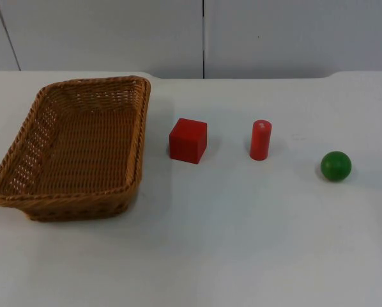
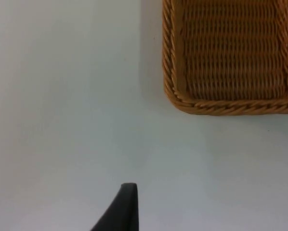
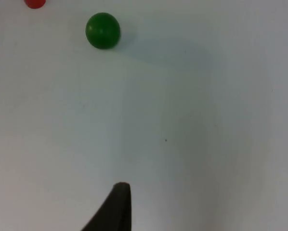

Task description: Pick up the basket with the left hand and place the object to the left of the red cylinder into the basket with the right hand.

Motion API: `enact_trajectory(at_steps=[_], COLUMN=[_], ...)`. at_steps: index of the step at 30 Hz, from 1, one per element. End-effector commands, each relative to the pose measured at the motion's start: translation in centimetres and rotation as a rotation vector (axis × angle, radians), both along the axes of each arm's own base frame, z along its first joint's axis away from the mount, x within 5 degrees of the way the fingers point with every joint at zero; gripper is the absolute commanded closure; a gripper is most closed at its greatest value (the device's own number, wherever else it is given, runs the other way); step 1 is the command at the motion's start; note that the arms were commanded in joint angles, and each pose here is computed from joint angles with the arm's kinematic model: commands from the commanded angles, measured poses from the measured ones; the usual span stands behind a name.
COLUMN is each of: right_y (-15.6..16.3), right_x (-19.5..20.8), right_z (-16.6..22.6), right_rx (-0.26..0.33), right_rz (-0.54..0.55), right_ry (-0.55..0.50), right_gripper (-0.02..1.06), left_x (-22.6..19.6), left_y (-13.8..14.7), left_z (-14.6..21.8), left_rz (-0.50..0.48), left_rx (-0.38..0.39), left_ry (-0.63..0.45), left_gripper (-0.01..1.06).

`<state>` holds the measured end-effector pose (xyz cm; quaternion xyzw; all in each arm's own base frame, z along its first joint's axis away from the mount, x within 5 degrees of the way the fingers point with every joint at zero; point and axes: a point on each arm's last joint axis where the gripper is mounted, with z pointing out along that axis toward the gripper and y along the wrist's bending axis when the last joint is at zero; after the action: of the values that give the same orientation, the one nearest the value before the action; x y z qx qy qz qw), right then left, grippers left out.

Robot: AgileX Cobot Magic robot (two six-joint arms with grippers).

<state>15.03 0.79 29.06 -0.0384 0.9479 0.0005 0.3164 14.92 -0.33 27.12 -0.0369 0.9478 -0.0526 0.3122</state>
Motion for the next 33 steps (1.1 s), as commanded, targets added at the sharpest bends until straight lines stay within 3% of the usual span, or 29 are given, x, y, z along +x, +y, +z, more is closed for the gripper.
enact_trajectory(at_steps=[1,11,15,22,27,33], right_y=[-0.1,-0.1,-0.1,-0.1,-0.1,-0.1], right_x=[0.1,0.1,0.1,0.1,0.1,0.1], right_z=[0.1,0.1,0.1,0.1,0.1,0.1], right_rx=[0.002,0.002,0.002,0.002,0.000,0.000], right_rz=[-0.007,-0.006,-0.006,-0.006,-0.006,-0.006], right_ry=[-0.010,-0.015,-0.017,-0.017,-0.018,-0.009], right_gripper=[-0.01,-0.01,-0.01,-0.01,-0.01,-0.01], left_x=[0.5,6.8,11.5,18.2,23.0,26.1], left_y=[-0.2,-0.3,-0.3,-0.1,0.3,1.9], left_z=[0.2,-0.3,-1.7,-2.8,-6.0,-10.3], left_rz=[-0.011,-0.065,-0.093,-0.127,-0.185,-0.165], left_rx=[-0.008,-0.020,-0.033,-0.016,-0.001,-0.075], left_ry=[-0.011,0.083,0.158,0.193,0.270,0.357], left_gripper=[0.00,0.00,0.00,0.00,0.00,0.00])
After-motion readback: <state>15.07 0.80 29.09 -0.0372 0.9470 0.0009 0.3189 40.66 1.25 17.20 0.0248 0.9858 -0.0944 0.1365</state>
